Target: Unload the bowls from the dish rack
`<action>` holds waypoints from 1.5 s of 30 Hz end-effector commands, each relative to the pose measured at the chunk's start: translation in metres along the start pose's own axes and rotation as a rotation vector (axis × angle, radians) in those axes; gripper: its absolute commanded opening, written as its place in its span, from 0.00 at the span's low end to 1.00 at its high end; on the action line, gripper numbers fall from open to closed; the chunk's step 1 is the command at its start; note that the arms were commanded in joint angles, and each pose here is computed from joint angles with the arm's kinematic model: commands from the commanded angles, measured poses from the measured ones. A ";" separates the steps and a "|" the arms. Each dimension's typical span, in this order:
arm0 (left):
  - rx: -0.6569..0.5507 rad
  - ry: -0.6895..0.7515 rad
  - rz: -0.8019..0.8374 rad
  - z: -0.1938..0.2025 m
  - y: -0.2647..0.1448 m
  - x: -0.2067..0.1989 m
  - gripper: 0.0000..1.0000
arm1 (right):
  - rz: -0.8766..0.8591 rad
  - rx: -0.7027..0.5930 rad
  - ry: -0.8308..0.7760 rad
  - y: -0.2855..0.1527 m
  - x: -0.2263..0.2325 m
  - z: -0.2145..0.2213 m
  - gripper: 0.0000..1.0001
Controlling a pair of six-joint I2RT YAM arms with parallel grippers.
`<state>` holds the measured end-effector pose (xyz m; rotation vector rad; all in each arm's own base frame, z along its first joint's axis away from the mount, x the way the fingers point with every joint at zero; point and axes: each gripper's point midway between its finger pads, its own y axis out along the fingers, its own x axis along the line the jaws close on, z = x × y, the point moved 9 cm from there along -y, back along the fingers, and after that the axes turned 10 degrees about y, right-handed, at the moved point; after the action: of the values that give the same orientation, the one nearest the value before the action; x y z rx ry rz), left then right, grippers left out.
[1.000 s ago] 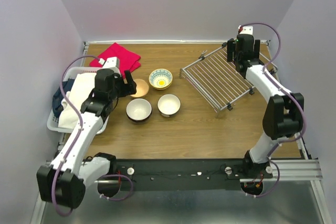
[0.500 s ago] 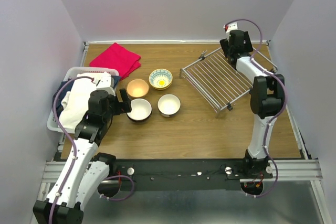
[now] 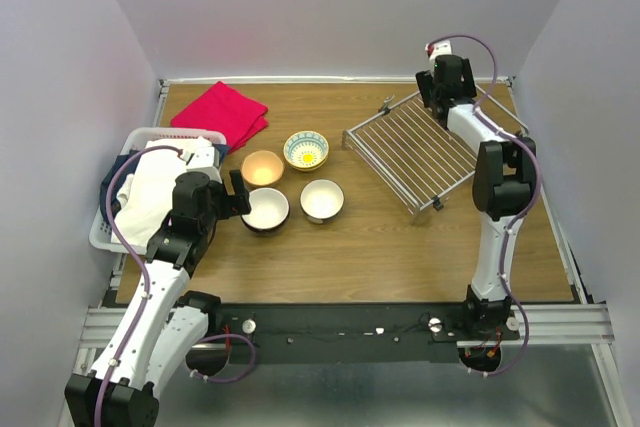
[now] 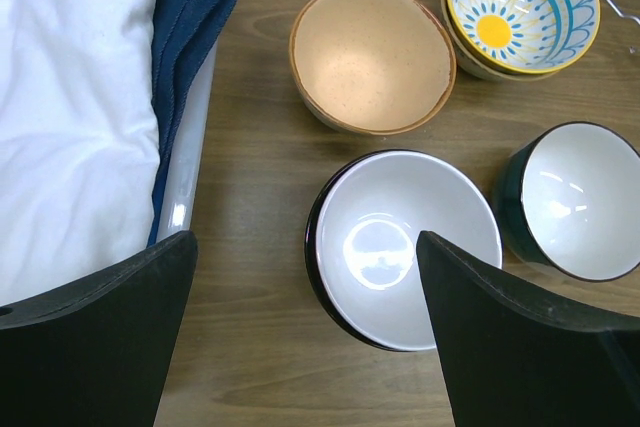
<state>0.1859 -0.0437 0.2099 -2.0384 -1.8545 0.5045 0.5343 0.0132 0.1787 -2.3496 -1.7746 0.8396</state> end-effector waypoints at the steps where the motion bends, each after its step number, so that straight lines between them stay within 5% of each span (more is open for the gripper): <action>1: -0.037 0.020 -0.020 -0.003 0.001 0.002 0.99 | -0.036 -0.037 0.353 -0.030 -0.016 -0.028 1.00; 8: -0.046 0.022 -0.014 -0.003 0.001 0.002 0.99 | -0.090 0.018 0.879 -0.032 -0.037 -0.034 1.00; 17: -0.046 0.027 -0.017 -0.002 0.001 0.002 0.99 | -0.047 0.152 1.268 -0.011 -0.069 -0.007 1.00; 29: -0.050 0.029 -0.036 -0.002 0.000 0.004 0.99 | -0.177 0.225 1.468 0.017 -0.073 0.022 1.00; 45: -0.060 0.027 -0.048 -0.003 -0.001 0.005 0.99 | -0.135 0.268 1.603 0.043 -0.057 0.053 1.00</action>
<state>0.1857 -0.0411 0.2090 -2.0275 -1.8773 0.4634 0.5305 -0.0627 0.1567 -1.6326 -0.9382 -0.6548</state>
